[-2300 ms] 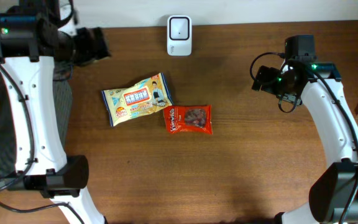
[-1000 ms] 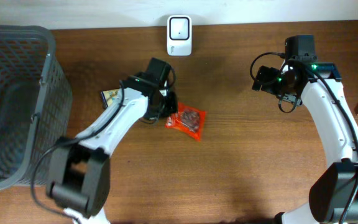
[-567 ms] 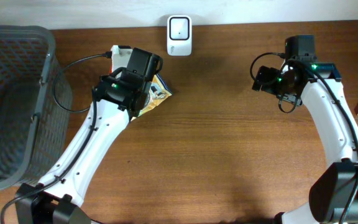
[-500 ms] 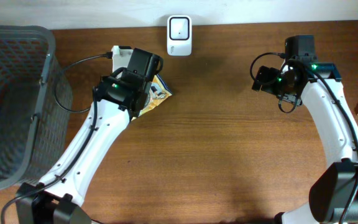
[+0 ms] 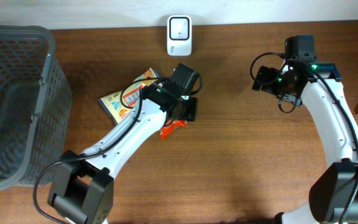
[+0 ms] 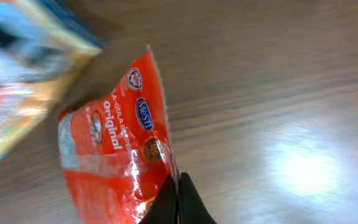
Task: Scan the item barcode
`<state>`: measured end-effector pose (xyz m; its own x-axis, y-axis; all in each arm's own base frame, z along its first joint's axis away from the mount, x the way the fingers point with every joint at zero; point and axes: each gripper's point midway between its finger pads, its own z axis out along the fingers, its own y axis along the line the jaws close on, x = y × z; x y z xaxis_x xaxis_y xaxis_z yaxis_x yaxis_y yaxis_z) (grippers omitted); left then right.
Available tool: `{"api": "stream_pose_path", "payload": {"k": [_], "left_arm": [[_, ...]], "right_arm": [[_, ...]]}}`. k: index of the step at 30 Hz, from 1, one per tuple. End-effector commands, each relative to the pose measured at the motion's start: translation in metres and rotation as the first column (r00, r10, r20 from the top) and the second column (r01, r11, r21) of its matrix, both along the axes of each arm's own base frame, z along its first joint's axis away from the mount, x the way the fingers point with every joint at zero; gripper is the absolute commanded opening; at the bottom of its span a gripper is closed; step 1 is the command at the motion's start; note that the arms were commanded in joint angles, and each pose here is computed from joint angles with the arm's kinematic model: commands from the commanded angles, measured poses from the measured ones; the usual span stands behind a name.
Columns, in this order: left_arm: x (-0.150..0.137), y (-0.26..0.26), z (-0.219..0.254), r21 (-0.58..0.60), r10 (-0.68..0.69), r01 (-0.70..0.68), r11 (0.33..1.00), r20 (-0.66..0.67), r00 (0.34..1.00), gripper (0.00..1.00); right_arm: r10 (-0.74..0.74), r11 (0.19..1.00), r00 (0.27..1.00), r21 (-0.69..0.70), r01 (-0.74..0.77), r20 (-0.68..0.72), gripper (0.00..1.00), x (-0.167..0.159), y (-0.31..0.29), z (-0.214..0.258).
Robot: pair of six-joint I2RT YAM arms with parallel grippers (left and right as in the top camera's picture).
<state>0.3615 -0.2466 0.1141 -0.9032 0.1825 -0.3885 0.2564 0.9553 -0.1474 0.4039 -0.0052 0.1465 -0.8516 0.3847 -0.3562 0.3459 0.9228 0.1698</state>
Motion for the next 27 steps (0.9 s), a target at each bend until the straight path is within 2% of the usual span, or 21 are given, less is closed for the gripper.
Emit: {"api": "stream_pose_path", "payload": {"k": [1,2,4,7,8,10,12,15,19,23,27], "left_arm": [[-0.010,-0.029,0.004,-0.137,-0.063,0.057,0.989,-0.044,0.997,0.65],[-0.006,-0.028,0.005,-0.136,-0.058,0.053,0.989,-0.030,0.998,0.66],[0.010,-0.017,0.019,-0.134,-0.030,0.030,0.990,0.004,1.000,0.57],[0.023,0.014,0.026,-0.116,0.045,-0.047,0.992,-0.026,0.999,0.08],[0.016,0.027,0.005,-0.051,0.068,-0.073,0.996,-0.089,0.994,0.00],[0.003,0.027,-0.027,0.007,0.060,-0.060,0.998,-0.179,0.982,0.00],[0.002,0.018,-0.062,0.035,0.074,-0.067,0.997,-0.235,0.969,0.00],[-0.010,-0.002,-0.085,-0.021,0.031,-0.040,0.999,-0.317,0.948,0.00],[-0.015,-0.011,-0.087,-0.001,0.012,-0.013,1.000,-0.323,0.946,0.00],[0.004,-0.006,-0.041,0.026,0.043,-0.037,0.999,-0.292,0.955,0.00],[-0.019,-0.013,-0.075,0.083,0.020,0.011,0.996,-0.366,0.930,0.00]], "right_arm": [[-0.014,1.000,1.000,0.005,0.014,0.009,0.98,-0.001,-0.002,0.004],[-0.014,1.000,1.000,0.005,0.014,0.008,0.98,-0.001,-0.002,0.003],[-0.014,1.000,1.000,0.005,0.014,0.009,0.98,-0.001,-0.002,0.004],[-0.014,1.000,1.000,0.005,0.014,0.009,0.98,-0.001,-0.002,0.004],[-0.014,1.000,1.000,0.005,0.014,0.009,0.98,-0.001,-0.002,0.004],[-0.014,1.000,1.000,0.005,0.014,0.009,0.98,-0.001,-0.002,0.004],[-0.014,1.000,1.000,0.005,0.014,0.009,0.98,-0.001,-0.002,0.004],[-0.014,1.000,1.000,0.005,0.014,0.009,0.98,-0.001,-0.002,0.004],[-0.014,1.000,1.000,0.005,0.014,0.008,0.98,-0.001,-0.002,0.003],[-0.014,1.000,1.000,0.005,0.014,0.009,0.98,-0.001,-0.002,0.004],[-0.014,1.000,1.000,0.005,0.014,0.009,0.98,-0.001,-0.002,0.004]]}}
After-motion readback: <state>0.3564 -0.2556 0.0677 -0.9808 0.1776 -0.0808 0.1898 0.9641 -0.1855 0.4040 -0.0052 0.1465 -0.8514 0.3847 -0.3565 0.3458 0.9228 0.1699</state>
